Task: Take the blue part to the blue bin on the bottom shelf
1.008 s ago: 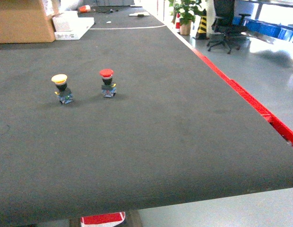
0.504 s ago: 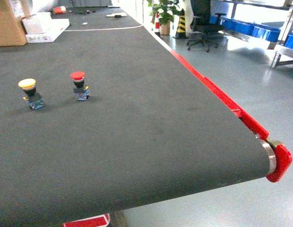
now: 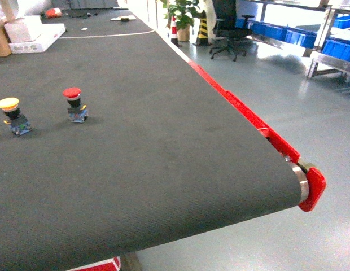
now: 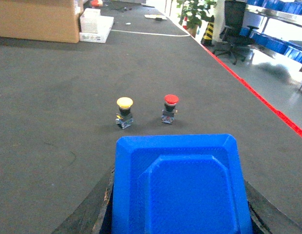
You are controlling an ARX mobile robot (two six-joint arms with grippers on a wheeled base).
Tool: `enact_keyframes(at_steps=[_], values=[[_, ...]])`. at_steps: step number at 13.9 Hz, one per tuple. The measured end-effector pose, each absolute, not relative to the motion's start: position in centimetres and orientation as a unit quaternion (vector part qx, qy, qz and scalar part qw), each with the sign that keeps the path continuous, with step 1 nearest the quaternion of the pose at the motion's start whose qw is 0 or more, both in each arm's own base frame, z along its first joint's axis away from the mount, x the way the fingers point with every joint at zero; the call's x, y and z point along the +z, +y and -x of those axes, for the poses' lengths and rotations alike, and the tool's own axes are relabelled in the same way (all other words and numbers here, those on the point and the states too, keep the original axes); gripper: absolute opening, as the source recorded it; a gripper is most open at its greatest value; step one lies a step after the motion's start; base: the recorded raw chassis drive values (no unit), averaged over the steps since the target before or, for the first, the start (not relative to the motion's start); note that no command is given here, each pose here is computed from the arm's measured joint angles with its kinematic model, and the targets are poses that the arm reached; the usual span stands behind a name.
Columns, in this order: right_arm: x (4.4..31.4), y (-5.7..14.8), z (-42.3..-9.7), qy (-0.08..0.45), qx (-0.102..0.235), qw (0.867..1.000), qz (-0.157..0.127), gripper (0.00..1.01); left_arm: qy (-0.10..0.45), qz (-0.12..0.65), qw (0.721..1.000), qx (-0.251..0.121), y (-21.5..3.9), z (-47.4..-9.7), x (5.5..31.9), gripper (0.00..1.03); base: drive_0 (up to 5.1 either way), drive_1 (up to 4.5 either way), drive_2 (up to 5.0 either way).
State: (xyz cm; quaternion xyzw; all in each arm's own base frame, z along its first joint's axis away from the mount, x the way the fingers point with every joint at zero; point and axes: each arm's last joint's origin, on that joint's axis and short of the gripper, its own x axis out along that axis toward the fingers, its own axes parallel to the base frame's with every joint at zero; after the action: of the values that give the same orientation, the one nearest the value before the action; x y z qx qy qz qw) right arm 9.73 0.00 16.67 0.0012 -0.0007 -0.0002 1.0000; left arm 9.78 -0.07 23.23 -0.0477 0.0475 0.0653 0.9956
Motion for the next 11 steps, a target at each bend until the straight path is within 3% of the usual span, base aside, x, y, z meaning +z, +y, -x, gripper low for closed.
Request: enact_keyframes(at_steps=[11], values=[[16.67,0.0,-9.73,-0.001,0.0,1.0,-0.001,0.98,0.047,0.048,0.996,0.065,-0.07,-9.78,23.23,0.43,-1.7,-1.65,-1.7]])
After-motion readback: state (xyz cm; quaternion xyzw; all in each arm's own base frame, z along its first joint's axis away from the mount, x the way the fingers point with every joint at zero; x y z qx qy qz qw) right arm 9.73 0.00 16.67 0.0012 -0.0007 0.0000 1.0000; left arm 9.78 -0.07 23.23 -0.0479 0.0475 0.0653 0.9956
